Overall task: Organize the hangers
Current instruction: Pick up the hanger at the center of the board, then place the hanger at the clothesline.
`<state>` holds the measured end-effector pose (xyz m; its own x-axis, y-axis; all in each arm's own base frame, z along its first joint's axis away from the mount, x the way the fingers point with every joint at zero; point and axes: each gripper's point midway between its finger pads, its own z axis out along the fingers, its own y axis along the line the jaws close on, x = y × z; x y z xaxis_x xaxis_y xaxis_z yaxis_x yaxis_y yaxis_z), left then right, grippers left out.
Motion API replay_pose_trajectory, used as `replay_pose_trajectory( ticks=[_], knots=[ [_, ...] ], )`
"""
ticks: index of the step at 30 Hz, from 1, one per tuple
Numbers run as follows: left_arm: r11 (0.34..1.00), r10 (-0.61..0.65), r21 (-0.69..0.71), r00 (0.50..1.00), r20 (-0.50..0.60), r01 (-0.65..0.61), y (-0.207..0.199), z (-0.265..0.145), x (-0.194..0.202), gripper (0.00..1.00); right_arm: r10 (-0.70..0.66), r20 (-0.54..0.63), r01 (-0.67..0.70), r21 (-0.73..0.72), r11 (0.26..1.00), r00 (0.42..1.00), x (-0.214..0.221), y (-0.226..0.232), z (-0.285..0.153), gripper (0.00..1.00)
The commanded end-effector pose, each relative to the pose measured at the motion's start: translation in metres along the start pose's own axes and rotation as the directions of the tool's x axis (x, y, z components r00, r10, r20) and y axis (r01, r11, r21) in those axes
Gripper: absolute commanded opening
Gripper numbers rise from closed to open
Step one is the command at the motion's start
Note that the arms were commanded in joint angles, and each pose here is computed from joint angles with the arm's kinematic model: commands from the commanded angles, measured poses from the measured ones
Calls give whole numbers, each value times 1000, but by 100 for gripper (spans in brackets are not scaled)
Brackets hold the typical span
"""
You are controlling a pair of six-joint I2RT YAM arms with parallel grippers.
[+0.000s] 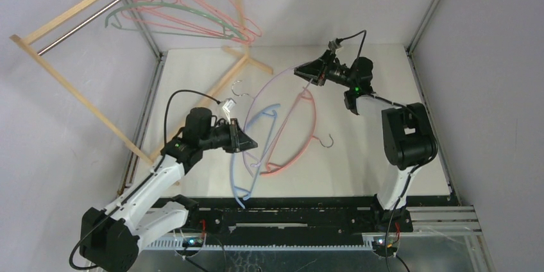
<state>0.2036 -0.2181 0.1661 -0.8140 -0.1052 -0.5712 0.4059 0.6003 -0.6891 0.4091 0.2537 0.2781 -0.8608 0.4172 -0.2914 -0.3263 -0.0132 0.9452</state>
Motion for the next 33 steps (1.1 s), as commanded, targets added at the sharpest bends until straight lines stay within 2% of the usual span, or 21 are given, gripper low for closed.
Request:
replay_pose_trajectory(
  ticks=[1,4,8,11,13,15,19,27,29,33],
  knots=[
    [997,75,-13,997,8,-74,-3,-7,-2,0,46,-13,-44,106,993,999,4,-9,-3,44],
    [990,81,-116,996,22,-78,8,-18,-4,0,35,-33,-25,271,962,999,18,-36,-16,70],
    [961,81,-268,995,53,-64,27,-39,-7,0,57,-76,-12,492,871,995,43,-80,-51,87],
    [916,86,-398,993,86,-45,41,-60,-12,0,59,-62,-7,630,776,996,51,-102,-83,100],
    [857,88,-516,987,137,-5,53,-80,-21,0,25,-50,18,712,702,998,50,-111,-104,100],
    [777,100,-628,975,198,48,64,-106,-31,0,-11,-42,38,746,665,999,45,-111,-116,100],
    [585,156,-796,942,296,154,78,-161,-52,0,-37,-31,48,743,668,999,37,-103,-117,100],
    [272,226,-929,921,316,252,82,-229,-85,0,-38,-23,43,724,688,999,36,-94,-110,100],
    [230,223,-935,921,319,268,84,-234,-93,0,-34,-26,42,724,688,999,37,-94,-110,100],
    [236,258,-921,894,367,310,79,-240,-119,0,-30,-29,42,720,692,999,37,-93,-110,100]
  ],
)
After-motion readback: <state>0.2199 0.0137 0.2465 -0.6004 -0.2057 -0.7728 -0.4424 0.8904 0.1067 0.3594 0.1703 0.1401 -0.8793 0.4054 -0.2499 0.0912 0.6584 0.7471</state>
